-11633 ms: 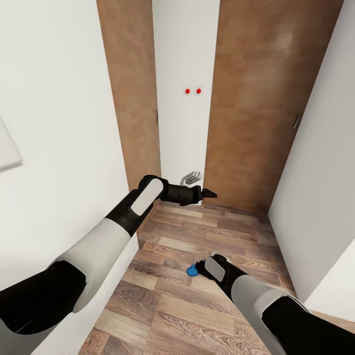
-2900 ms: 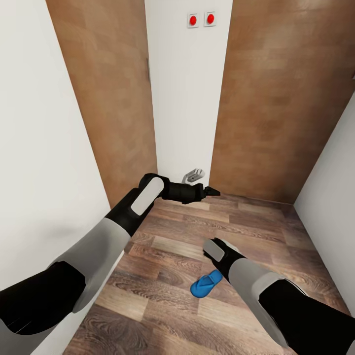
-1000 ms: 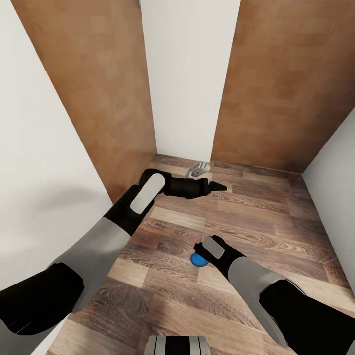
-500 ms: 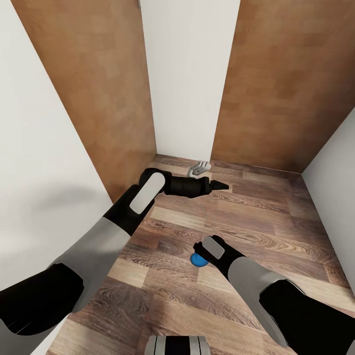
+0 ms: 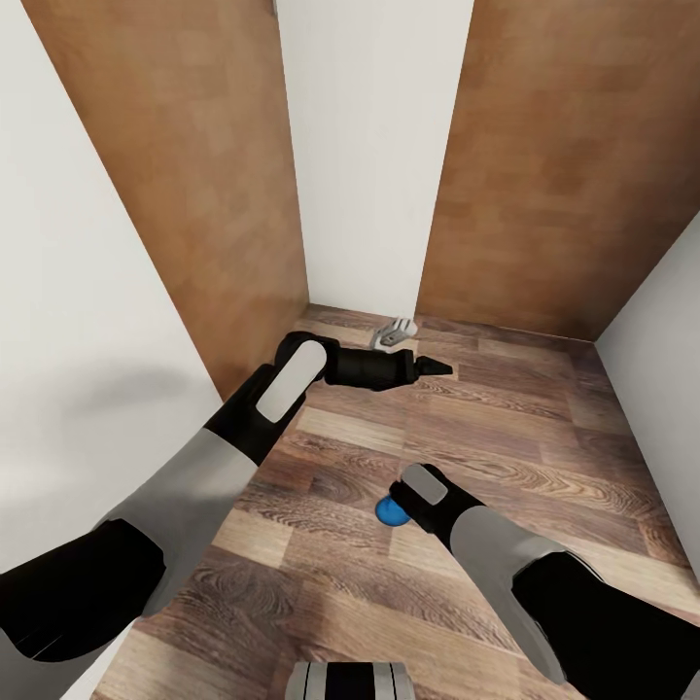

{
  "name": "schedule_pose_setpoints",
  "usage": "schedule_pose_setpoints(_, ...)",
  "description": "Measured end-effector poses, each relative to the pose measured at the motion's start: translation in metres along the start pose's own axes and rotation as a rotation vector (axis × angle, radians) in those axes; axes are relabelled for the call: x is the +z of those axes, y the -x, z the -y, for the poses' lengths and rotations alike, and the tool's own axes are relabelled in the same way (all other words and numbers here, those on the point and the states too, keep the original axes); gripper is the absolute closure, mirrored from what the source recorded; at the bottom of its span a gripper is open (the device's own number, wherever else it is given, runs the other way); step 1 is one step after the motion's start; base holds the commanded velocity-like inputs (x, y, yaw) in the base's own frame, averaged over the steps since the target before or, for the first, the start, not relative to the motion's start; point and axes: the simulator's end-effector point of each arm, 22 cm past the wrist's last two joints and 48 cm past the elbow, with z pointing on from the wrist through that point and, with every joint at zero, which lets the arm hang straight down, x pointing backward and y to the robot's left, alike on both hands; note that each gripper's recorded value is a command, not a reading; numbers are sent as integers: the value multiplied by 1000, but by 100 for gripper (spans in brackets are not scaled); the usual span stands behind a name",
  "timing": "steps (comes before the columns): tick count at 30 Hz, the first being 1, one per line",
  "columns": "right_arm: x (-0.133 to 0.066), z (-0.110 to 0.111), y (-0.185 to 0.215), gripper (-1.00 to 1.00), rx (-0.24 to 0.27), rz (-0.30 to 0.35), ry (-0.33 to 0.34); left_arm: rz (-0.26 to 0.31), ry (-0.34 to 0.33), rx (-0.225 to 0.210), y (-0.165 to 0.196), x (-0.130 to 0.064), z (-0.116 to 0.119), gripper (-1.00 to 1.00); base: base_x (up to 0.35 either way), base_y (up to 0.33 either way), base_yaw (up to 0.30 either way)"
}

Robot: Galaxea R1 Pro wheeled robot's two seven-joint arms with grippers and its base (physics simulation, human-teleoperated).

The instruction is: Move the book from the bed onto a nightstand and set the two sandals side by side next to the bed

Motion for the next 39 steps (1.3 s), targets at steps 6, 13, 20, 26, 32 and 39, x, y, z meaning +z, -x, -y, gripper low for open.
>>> schedule_pose_setpoints(6,0,0,-2,-100,57,-10,0,0,0,0,0,0,0,-100,0,0,0)
schedule_pose_setpoints(13,0,0,-2,-100,61,-11,1,0,-1,1,0,0,1,-100,107,40,0)
schedule_pose_setpoints(20,0,0,-2,-100,61,-11,2,0,-1,1,0,0,1,-100,129,53,0)
schedule_pose_setpoints(26,0,-1,-2,-100,61,-11,4,1,-1,0,0,0,0,-100,14,6,0)
schedule_pose_setpoints(32,0,-1,-2,-100,61,-11,4,0,-1,1,0,0,1,-100,113,0,0)
schedule_pose_setpoints(39,0,-1,-2,-100,59,-10,5,-1,-24,2,0,0,6,-100,165,0,0)
